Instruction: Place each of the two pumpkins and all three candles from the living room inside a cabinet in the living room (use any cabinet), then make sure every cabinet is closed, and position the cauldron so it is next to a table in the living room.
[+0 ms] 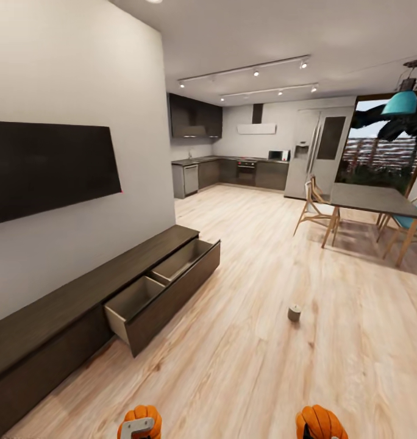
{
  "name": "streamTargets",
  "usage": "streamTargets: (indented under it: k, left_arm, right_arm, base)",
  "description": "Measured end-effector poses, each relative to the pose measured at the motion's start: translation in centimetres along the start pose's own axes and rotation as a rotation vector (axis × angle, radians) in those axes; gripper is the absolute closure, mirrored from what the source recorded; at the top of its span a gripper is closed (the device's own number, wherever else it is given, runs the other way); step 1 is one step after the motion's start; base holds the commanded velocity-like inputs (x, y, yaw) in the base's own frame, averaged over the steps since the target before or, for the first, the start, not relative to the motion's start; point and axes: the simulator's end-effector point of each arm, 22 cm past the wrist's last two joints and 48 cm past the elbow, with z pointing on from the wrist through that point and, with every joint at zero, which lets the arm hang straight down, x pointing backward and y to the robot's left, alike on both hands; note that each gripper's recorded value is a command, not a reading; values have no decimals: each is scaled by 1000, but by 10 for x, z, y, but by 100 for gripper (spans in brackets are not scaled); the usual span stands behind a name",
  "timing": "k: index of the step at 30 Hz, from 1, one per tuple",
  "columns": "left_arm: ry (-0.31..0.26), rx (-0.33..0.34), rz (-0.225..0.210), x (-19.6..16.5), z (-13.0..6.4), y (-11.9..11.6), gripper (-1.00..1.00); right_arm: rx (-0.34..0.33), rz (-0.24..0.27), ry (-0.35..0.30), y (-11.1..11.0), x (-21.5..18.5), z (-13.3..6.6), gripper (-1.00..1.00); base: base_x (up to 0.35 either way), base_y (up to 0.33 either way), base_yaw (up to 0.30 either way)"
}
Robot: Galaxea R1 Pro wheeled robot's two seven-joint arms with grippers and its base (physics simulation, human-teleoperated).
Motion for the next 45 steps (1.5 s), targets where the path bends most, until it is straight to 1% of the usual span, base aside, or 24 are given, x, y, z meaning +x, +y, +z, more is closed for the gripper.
streamTargets:
  k: [15, 22, 45]
  left_arm:
    - [-1, -1, 0, 0, 0, 1, 100]
    - [-1, -1, 0, 0, 0, 1, 100]
    - [-2, -1, -1, -1, 0, 1, 100]
  right_arm:
    - [1, 1, -2, -1, -1, 0, 100]
    - [4, 3, -2, -2, -1, 0, 100]
    - [0, -2, -1, -1, 0, 0, 100]
  base:
    - [275, -225, 265]
    - [297, -145, 35]
    - [330, -2, 1]
